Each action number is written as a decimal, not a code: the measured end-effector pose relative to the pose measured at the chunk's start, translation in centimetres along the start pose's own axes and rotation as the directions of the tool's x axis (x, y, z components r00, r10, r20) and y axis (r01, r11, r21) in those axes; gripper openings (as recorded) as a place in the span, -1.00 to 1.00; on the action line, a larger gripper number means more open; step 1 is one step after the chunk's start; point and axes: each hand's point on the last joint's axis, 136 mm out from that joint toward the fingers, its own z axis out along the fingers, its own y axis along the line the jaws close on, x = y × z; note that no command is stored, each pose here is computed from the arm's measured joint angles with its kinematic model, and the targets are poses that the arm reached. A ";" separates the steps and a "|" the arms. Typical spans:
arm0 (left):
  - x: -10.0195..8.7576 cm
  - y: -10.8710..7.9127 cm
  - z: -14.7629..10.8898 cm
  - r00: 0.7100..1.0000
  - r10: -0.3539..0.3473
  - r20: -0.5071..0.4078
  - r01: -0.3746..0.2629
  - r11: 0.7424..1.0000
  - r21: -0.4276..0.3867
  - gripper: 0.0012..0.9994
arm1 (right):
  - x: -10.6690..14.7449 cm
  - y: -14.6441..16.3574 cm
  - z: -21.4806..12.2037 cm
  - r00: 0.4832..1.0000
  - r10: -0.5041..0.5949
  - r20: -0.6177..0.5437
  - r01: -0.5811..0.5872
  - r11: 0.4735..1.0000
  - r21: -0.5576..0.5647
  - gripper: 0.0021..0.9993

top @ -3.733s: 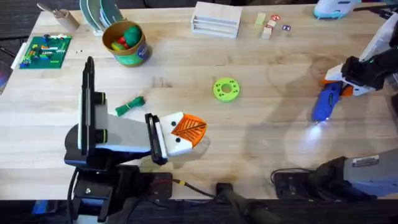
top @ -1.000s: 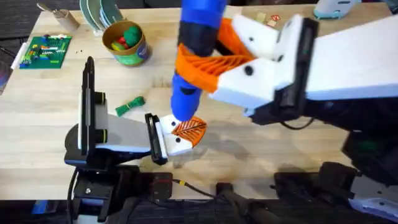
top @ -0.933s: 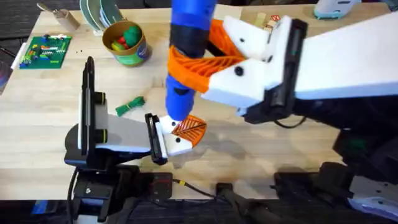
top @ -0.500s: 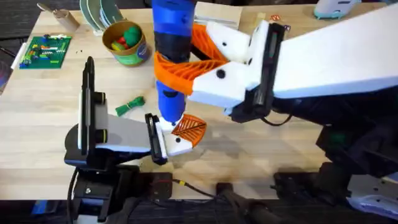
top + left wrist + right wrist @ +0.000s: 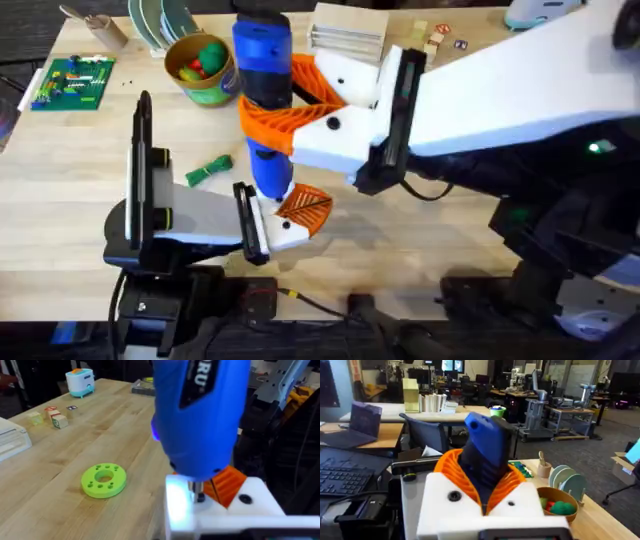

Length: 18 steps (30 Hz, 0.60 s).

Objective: Pick up the gripper from the table and insert it into the empty holder that is missing its gripper. Then pick up a screw, insert it into the mounting hole, and use the screwdriver to tighten it. Finally, clean up the table by picking up the vegetable and placing it into the bucket.

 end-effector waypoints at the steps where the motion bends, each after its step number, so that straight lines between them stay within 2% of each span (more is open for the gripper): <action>1: 0.0 0.0 0.0 1.000 0.000 0.000 0.000 1.000 0.000 -1.00 | 0.0 0.0 0.0 1.000 -0.001 0.002 0.001 1.000 0.000 -0.95; 12: 0.0 0.0 0.0 1.000 0.000 0.000 0.000 1.000 0.000 -1.00 | -1.7 0.2 -0.5 0.999 -0.018 0.048 0.018 1.000 0.001 -0.95; 18: 0.0 0.0 0.0 1.000 0.000 0.000 0.000 1.000 0.000 -1.00 | -0.6 0.2 -0.5 1.000 -0.010 0.003 0.010 1.000 0.000 -0.95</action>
